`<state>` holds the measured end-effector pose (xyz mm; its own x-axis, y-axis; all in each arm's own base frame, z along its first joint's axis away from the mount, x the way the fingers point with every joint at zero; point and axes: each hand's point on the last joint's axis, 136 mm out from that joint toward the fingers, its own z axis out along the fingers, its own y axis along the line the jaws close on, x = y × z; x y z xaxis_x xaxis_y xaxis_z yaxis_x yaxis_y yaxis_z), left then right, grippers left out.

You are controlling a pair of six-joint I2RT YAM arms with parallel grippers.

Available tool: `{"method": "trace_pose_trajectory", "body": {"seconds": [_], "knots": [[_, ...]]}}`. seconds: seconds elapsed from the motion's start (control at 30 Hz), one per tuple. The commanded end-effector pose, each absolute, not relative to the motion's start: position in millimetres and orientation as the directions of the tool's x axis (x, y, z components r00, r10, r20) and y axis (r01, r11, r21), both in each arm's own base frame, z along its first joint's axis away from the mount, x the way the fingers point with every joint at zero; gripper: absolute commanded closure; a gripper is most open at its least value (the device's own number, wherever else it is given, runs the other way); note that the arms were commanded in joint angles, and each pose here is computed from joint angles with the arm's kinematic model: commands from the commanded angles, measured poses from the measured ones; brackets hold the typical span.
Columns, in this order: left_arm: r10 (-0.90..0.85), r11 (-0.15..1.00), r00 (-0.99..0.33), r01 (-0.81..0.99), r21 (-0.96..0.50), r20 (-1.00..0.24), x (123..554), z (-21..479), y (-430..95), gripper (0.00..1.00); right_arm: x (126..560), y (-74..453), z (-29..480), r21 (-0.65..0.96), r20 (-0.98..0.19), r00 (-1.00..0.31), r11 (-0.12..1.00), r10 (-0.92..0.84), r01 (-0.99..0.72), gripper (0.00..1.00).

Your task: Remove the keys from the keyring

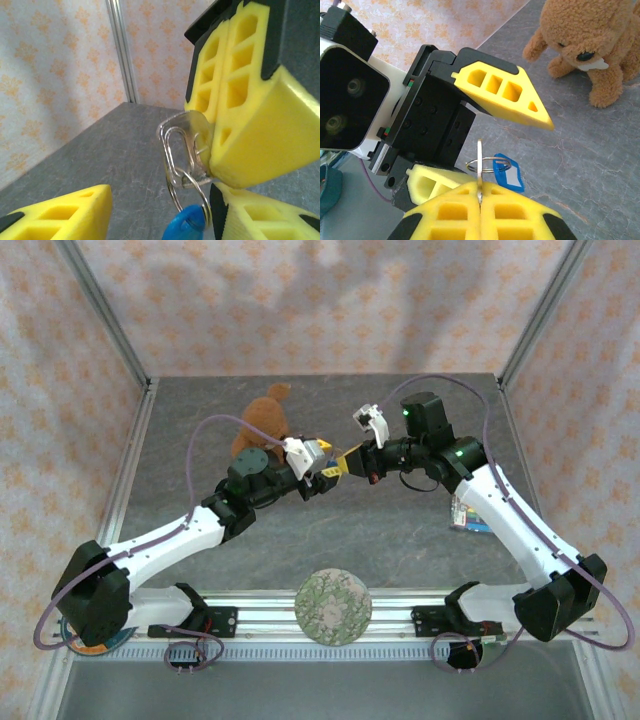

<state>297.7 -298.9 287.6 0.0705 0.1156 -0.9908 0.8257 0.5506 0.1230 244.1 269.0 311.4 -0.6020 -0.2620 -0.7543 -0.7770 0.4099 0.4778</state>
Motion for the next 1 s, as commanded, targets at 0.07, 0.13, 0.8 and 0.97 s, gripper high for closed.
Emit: {"method": "trace_pose_trajectory", "body": {"seconds": [0.07, 0.13, 0.8, 0.97], "knots": [[0.066, 0.55, 0.169, 0.816, 0.177, -0.983, 301, 318, -307, 0.45, 236, 271, 336, 0.461, -0.794, -0.559, 0.364, -0.237, -0.809, 1.0], [0.065, 0.542, 0.169, 0.822, 0.177, -0.984, 301, 318, -310, 0.48, 236, 271, 336, 0.462, -0.795, -0.559, 0.362, -0.235, -0.81, 1.0], [0.05, 0.536, 0.179, 0.826, 0.178, -0.983, 299, 321, -311, 0.6, 237, 271, 346, 0.451, -0.815, -0.543, 0.365, -0.205, -0.815, 1.0], [0.029, 0.539, 0.196, 0.823, 0.18, -0.98, 299, 327, -311, 0.6, 237, 271, 347, 0.455, -0.814, -0.545, 0.361, -0.203, -0.814, 1.0]]}}
